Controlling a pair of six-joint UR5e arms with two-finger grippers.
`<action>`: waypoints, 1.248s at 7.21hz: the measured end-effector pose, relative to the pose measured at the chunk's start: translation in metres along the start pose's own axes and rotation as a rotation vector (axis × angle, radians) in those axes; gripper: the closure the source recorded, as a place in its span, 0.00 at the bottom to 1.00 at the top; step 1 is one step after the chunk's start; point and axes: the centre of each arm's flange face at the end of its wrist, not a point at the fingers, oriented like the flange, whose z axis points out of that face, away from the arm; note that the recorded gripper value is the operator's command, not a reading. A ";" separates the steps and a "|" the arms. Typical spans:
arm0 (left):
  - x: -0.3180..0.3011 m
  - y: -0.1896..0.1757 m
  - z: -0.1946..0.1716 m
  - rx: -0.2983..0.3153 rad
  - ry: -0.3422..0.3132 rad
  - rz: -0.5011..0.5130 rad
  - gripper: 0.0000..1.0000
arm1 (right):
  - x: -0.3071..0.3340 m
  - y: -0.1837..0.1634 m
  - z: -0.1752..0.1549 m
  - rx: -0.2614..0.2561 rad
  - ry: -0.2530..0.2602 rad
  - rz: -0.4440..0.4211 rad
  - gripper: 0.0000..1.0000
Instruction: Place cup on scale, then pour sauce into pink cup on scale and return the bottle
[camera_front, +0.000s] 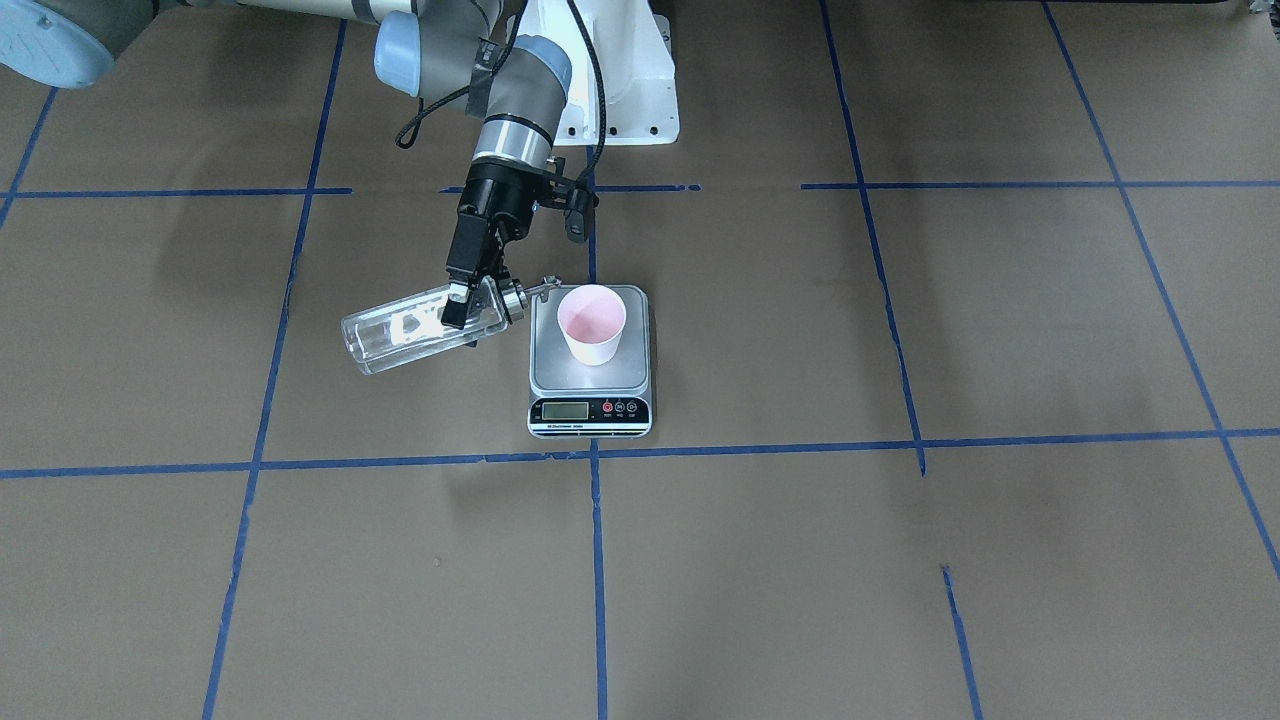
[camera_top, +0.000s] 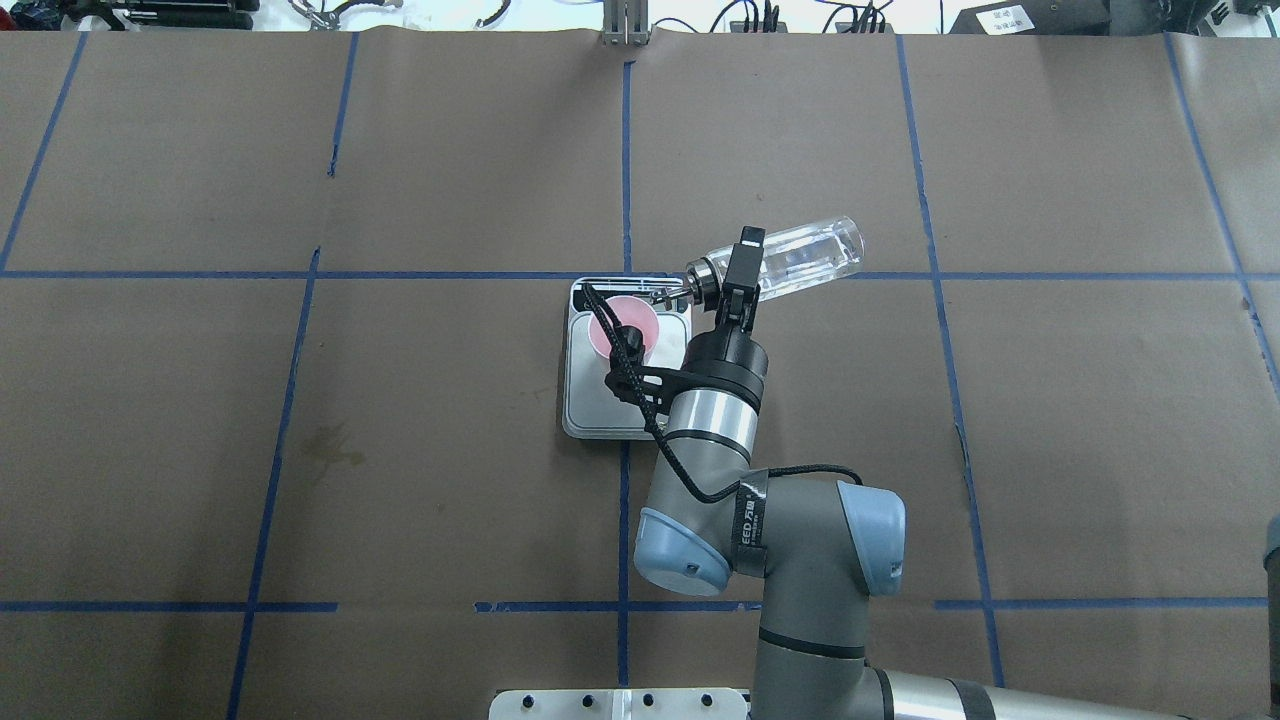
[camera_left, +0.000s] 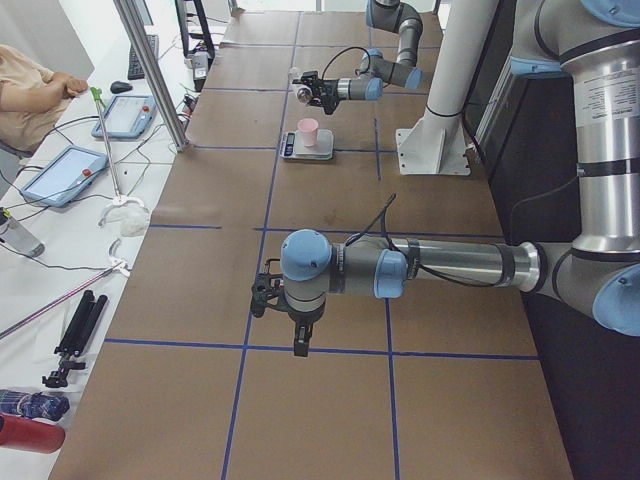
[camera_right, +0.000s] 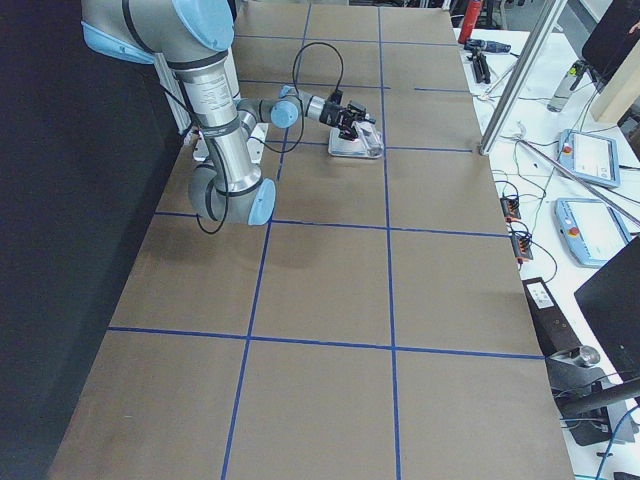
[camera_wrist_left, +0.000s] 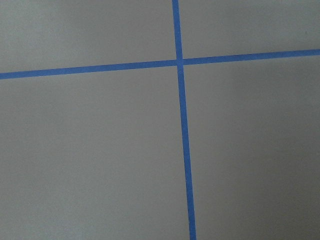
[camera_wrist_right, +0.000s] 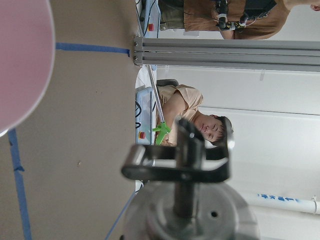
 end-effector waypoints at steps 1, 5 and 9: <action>0.000 0.000 0.000 -0.001 0.000 -0.001 0.00 | -0.001 0.000 -0.001 0.003 0.010 -0.023 1.00; 0.000 0.000 0.000 0.000 0.000 0.000 0.00 | -0.002 0.002 0.000 0.005 0.034 -0.085 1.00; 0.001 0.000 -0.001 0.002 0.000 0.002 0.00 | -0.002 0.003 0.002 0.003 0.053 -0.126 1.00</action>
